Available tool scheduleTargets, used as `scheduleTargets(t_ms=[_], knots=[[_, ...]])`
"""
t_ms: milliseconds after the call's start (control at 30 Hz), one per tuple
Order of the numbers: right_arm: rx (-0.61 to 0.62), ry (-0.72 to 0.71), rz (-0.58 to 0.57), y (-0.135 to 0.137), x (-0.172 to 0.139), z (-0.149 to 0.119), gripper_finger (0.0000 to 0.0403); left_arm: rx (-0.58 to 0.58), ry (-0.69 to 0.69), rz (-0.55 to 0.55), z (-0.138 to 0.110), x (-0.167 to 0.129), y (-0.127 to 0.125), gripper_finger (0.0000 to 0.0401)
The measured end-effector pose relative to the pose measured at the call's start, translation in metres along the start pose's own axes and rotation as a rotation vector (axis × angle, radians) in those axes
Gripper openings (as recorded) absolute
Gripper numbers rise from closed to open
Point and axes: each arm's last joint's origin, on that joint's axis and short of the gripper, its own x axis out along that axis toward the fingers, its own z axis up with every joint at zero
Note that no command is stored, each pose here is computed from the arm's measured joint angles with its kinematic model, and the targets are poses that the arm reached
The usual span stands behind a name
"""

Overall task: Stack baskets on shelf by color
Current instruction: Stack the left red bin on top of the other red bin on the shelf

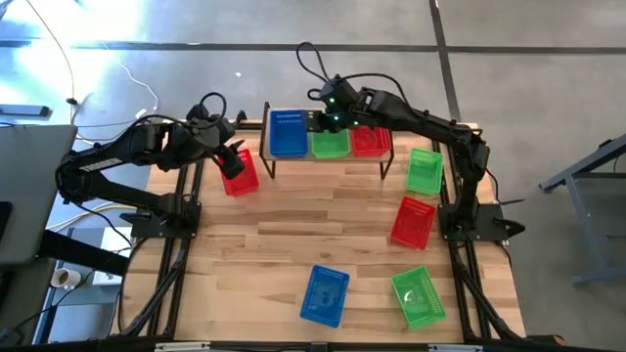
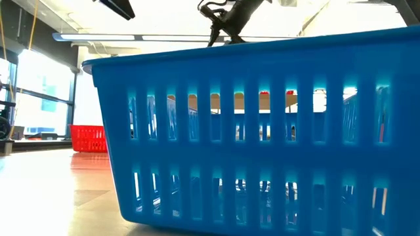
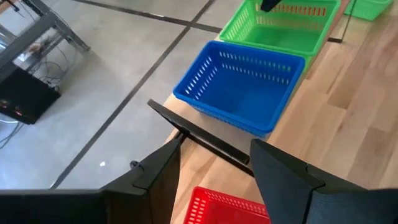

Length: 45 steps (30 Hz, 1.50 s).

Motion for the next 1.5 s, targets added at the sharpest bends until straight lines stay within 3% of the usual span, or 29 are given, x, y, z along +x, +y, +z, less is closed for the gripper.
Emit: scheduleTargets(t_ms=[500,767,967,1333,1500], knots=[[-0.388,0.135,-0.114,0.005,-0.048,-0.035,0.0103,-0.098,0.098,-0.138,-0.008,-0.001,-0.003,0.0184],[-0.559,0.246,-0.169,0.014,-0.06,-0.069,0.0103,-0.13,0.143,-0.239,-0.011,-0.001,-0.006,0.0184],[-0.679,0.326,-0.226,0.023,-0.072,-0.103,0.0103,-0.13,0.145,-0.246,-0.011,-0.001,-0.006,0.0184],[-0.835,0.396,-0.37,0.029,-0.096,-0.151,0.0103,-0.135,0.155,-0.289,-0.011,-0.002,-0.008,0.0184],[-0.866,0.386,-0.352,0.028,-0.108,-0.164,0.0103,-0.171,0.17,-0.321,-0.011,-0.001,-0.009,0.0184]])
